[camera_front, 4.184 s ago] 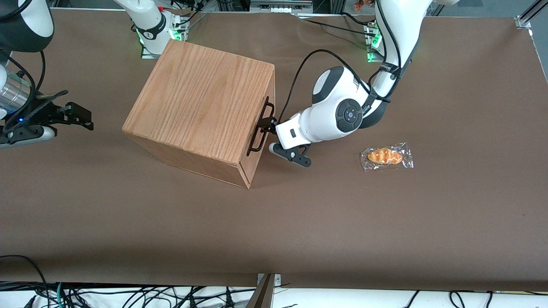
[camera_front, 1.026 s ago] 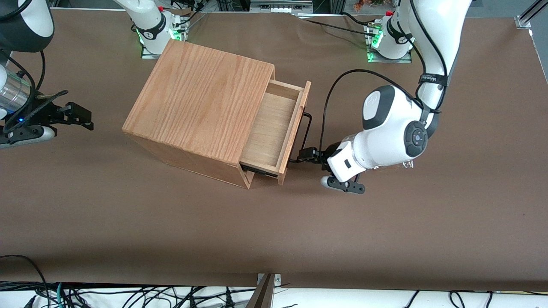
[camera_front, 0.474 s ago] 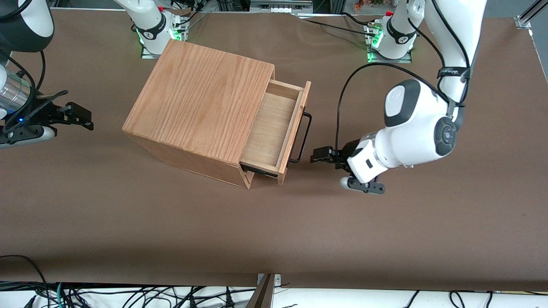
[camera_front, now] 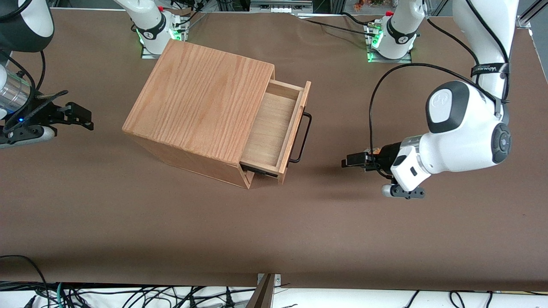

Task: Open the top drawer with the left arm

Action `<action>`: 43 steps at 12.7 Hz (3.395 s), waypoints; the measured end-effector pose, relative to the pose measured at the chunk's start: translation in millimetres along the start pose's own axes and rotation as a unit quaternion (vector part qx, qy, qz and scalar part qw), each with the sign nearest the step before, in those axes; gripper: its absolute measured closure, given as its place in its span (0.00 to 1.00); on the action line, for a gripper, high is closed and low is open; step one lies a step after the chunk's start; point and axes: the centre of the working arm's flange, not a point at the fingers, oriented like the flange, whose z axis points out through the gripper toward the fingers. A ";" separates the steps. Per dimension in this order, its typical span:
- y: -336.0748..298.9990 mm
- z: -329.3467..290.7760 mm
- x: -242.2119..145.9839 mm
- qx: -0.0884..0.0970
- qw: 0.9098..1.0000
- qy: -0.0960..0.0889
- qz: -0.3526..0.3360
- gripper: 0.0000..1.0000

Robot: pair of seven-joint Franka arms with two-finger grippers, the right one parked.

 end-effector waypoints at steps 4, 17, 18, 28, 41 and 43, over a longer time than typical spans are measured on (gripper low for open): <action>-40.5 -40.6 -2.5 0.084 0.996 0.004 0.012 0.00; -161.8 -229.5 -64.8 0.222 0.971 0.019 0.089 0.00; -149.7 -236.1 -75.9 0.232 0.968 0.019 0.095 0.00; -71.7 -228.7 -137.4 0.261 0.962 0.025 0.076 0.00; -83.8 -225.3 -129.5 0.259 0.965 0.049 0.022 0.00; -85.9 -221.8 -126.6 0.259 0.965 0.045 0.021 0.00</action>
